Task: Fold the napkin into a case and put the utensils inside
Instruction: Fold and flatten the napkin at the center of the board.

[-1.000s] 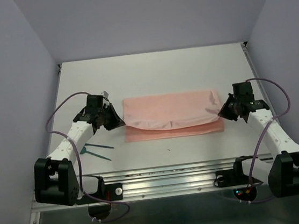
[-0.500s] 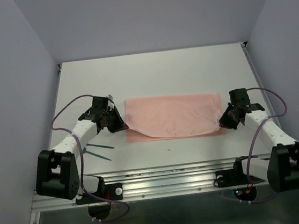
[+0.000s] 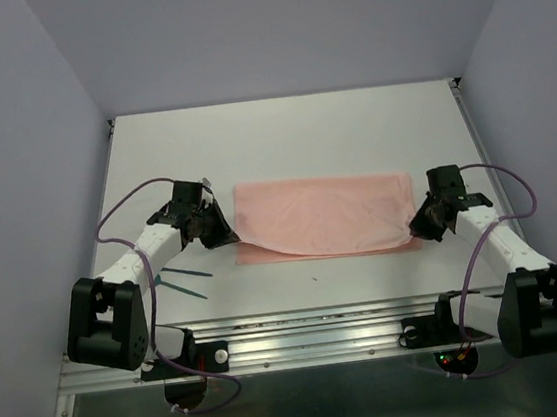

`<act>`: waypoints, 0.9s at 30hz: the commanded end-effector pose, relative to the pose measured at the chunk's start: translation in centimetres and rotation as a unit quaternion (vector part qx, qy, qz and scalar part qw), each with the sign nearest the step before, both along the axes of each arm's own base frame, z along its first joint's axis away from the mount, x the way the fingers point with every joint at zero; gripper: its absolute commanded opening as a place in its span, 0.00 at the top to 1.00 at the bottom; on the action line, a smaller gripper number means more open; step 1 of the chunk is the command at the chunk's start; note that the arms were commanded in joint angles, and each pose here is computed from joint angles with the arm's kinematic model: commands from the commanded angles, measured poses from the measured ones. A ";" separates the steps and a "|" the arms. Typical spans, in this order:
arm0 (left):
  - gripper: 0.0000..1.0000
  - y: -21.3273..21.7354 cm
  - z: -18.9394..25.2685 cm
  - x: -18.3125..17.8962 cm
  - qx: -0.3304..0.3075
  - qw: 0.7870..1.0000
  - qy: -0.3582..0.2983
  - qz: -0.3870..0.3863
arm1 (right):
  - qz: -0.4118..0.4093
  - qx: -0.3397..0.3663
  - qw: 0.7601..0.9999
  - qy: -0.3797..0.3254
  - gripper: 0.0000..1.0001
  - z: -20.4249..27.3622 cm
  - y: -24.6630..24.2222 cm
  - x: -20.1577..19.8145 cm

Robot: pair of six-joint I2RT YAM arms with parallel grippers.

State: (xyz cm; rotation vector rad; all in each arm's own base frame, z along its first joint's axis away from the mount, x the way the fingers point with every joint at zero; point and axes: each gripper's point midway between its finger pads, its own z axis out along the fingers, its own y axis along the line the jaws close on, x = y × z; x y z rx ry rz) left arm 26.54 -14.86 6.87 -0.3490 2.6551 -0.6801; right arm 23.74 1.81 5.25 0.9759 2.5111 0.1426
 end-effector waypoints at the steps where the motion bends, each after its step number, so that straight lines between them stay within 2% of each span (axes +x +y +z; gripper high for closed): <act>1: 1.00 -0.3 1.5 0.8 -0.002 1.000 -0.021 -0.004 | -0.019 -0.020 0.999 -0.028 0.99 1.4 -1.0 1.0; 11: 1.00 -1.1 9.3 3.9 -0.014 0.995 -0.101 -0.020 | 0.003 -0.037 0.993 -0.109 0.99 7.8 -1.3 5.3; 15: 1.00 -1.4 11.0 4.6 -0.017 0.992 -0.119 -0.026 | -0.003 -0.052 0.989 -0.135 0.99 10.2 -1.9 7.3; 20: 1.00 -1.5 10.9 4.2 -0.020 0.993 -0.115 -0.034 | -0.007 -0.066 0.987 -0.143 0.99 11.2 -2.4 7.2; 27: 1.00 -1.7 6.3 2.0 -0.035 0.997 -0.063 -0.033 | -0.008 -0.041 0.996 -0.074 0.99 6.1 -1.6 3.6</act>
